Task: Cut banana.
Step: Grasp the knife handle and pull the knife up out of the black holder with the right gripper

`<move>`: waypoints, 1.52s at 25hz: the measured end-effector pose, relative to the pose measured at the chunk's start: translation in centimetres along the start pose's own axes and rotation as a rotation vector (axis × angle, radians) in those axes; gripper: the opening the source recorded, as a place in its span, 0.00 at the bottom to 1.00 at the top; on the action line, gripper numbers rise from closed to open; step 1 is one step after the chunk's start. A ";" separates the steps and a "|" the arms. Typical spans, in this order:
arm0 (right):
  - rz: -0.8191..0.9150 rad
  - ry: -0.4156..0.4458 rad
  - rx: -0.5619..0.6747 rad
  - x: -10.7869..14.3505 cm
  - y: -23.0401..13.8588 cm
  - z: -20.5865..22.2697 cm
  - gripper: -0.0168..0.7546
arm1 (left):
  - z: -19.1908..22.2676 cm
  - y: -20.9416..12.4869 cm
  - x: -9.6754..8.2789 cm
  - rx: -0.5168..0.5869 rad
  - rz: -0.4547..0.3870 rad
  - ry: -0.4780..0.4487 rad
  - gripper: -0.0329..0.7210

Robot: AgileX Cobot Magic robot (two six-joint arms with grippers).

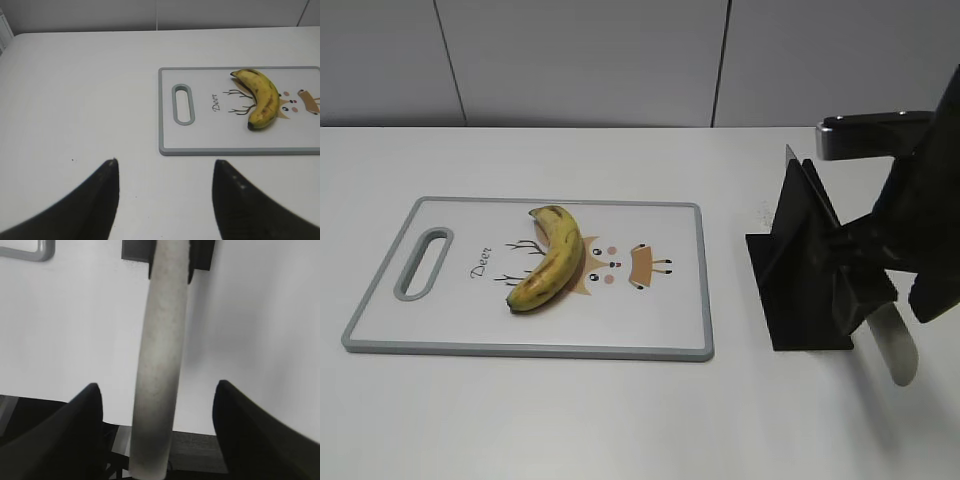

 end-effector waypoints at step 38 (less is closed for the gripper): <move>0.086 0.014 0.078 0.5 0.2 1.6 0.23 | 0.0 0.0 0.0 -0.001 0.000 0.000 0.80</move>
Point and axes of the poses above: a point on each arm's last joint axis where the gripper is mounted, z pointing out along that axis toward the gripper, x along the wrist's bending axis when the last joint is at zero, y = z × x, the point moved 1 cm from there along z, pointing out along that axis toward the gripper, and after that the axes turned 1 degree about -z, right-handed, at the moved point
